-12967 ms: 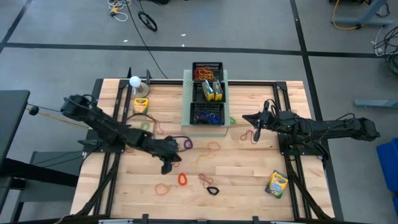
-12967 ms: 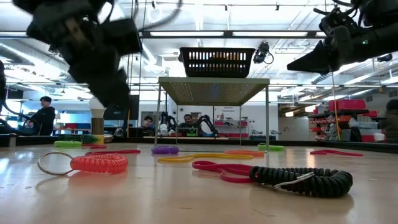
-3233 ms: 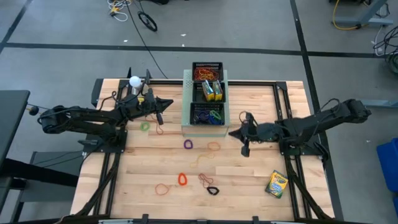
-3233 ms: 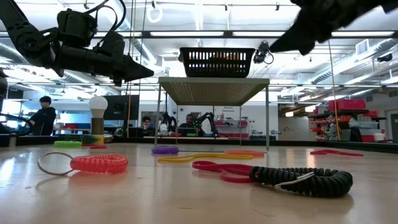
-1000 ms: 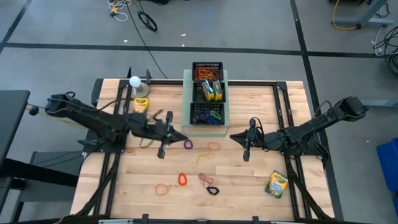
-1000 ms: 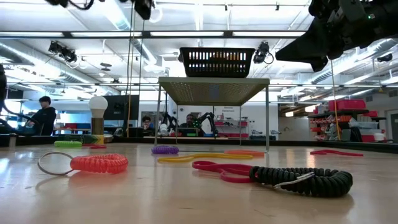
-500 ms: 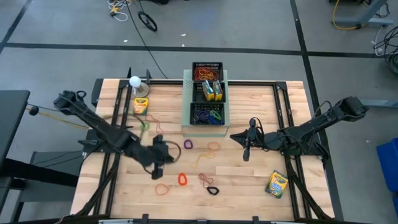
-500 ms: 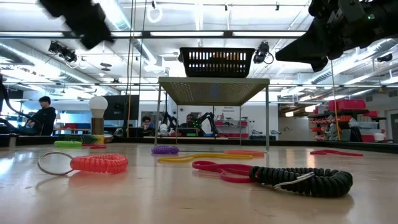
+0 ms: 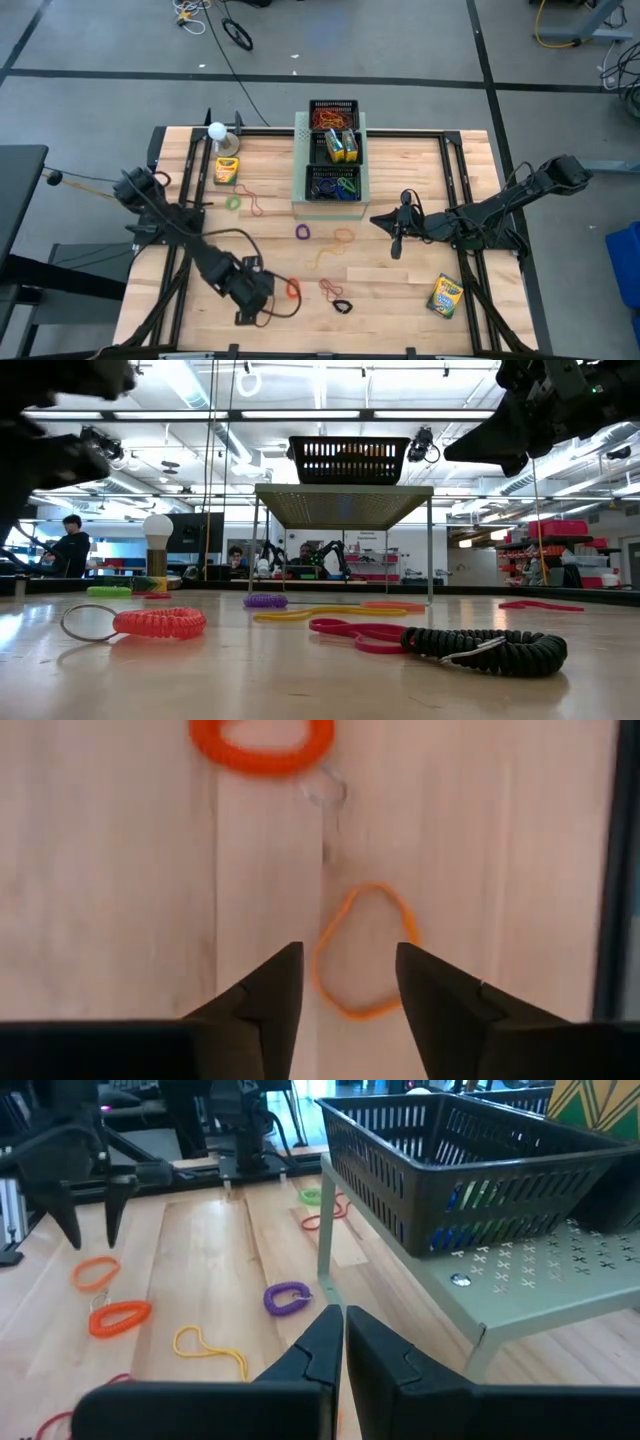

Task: Pick & Place Office Desk Supplies
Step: Put the bottom orange rubber band into the top black bin on the shelf

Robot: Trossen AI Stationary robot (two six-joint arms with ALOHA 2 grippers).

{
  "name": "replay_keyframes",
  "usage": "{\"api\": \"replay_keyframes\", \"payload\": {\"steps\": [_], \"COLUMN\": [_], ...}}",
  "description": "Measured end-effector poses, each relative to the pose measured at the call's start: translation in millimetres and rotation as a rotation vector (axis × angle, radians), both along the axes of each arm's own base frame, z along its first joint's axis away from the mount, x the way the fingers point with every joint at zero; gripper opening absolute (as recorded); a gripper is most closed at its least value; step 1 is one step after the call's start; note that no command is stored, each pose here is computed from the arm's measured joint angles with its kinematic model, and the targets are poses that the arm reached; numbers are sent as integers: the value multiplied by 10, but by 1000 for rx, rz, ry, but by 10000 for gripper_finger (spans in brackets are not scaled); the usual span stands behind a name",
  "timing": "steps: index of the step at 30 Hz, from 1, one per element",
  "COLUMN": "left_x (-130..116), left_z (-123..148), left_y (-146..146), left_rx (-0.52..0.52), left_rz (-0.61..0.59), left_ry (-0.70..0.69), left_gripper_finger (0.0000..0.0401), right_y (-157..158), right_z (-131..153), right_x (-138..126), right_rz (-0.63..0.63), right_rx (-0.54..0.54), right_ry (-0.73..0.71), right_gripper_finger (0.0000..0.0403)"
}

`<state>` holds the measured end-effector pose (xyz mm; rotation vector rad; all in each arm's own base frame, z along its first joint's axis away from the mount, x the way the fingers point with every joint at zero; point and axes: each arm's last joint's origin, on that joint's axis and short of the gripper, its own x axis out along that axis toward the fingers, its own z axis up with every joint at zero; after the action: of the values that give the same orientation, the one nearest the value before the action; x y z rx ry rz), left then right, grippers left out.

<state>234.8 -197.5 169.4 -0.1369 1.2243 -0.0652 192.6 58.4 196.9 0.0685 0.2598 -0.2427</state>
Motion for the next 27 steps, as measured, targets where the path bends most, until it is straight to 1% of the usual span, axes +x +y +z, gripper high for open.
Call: {"api": "replay_keyframes", "payload": {"steps": [5,10,13,17,19,21,23,27], "left_x": [30,71,72,64,47,23,25,-31], "left_z": [-192,-370,-396,-387,-330,-211,-17,505], "left_y": [-34,-69,-69,-59,-43,21,110,455], "left_rx": [43,71,74,78,75,82,67,93], "left_rz": [7,-15,-18,-29,-28,-6,23,132], "left_ry": [41,63,78,86,82,69,15,-157], "left_gripper_finger": [165,140,108,45,15,7,5,4], "right_y": [0,0,0,0,0,1,1,1], "right_z": [-3,-2,-3,-3,-3,-3,-3,-3], "right_x": [0,0,0,0,0,0,0,0], "right_rz": [0,0,1,1,1,2,3,2], "right_rx": [-1,-1,-1,-1,-1,0,0,0], "right_ry": [3,2,2,2,3,3,3,3], "right_gripper_finger": [27,27,27,27,27,27,27,27]}}
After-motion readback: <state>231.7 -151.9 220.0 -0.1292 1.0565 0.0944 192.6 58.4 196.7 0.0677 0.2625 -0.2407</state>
